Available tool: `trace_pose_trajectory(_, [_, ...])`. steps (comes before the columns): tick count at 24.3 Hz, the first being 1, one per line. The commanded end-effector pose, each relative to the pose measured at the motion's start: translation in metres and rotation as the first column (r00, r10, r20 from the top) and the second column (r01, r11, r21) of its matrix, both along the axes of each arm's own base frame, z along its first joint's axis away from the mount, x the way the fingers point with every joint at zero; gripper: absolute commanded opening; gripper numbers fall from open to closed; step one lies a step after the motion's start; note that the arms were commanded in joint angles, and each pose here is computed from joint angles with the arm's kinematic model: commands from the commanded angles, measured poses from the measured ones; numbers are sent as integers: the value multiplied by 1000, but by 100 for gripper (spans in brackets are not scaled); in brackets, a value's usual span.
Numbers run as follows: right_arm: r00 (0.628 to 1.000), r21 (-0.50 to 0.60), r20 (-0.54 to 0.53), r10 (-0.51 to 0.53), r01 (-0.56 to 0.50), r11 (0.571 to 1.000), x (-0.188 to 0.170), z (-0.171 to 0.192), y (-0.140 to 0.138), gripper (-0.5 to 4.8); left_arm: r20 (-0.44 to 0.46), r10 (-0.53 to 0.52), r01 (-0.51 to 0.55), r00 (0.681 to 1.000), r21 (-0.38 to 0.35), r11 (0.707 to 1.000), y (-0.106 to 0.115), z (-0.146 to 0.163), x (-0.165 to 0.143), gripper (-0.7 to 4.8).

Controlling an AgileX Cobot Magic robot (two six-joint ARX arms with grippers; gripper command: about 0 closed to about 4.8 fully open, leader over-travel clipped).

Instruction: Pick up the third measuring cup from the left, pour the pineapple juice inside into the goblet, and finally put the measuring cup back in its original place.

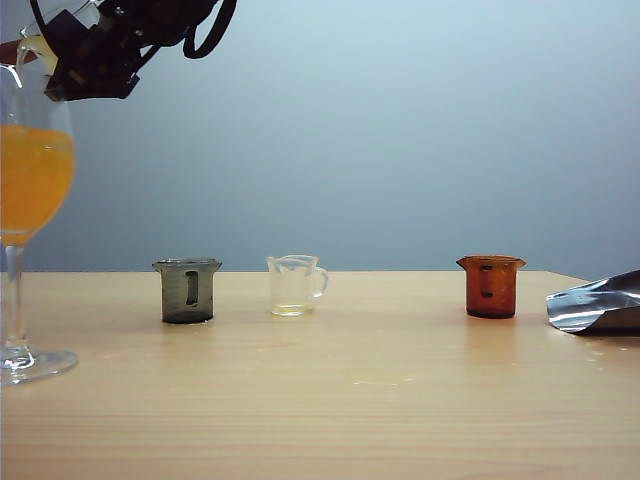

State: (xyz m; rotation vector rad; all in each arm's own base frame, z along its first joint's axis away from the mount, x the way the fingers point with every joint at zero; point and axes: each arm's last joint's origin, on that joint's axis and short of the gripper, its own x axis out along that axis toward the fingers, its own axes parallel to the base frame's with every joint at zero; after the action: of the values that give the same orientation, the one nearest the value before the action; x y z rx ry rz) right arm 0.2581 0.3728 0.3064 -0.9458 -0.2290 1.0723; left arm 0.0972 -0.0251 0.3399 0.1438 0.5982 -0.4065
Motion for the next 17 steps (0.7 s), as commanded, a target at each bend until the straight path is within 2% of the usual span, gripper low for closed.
trace_pose_trajectory(1, [999,39,47,-2,1,999,-2,11,0,242,15,-2,2,1000,-7,1000,0,2,0,-3])
trace_pose_trajectory(6, [996,18,88,-3,1,1000,-2,11,0,242,15,-2,2,1000,-7,1000,0,2,0,-3])
trace_pose_trajectory(17, [991,44,131,-2,-4,999,-2,16,1,242,15,-2,2,1000,-7,1000,0,2,0,-3])
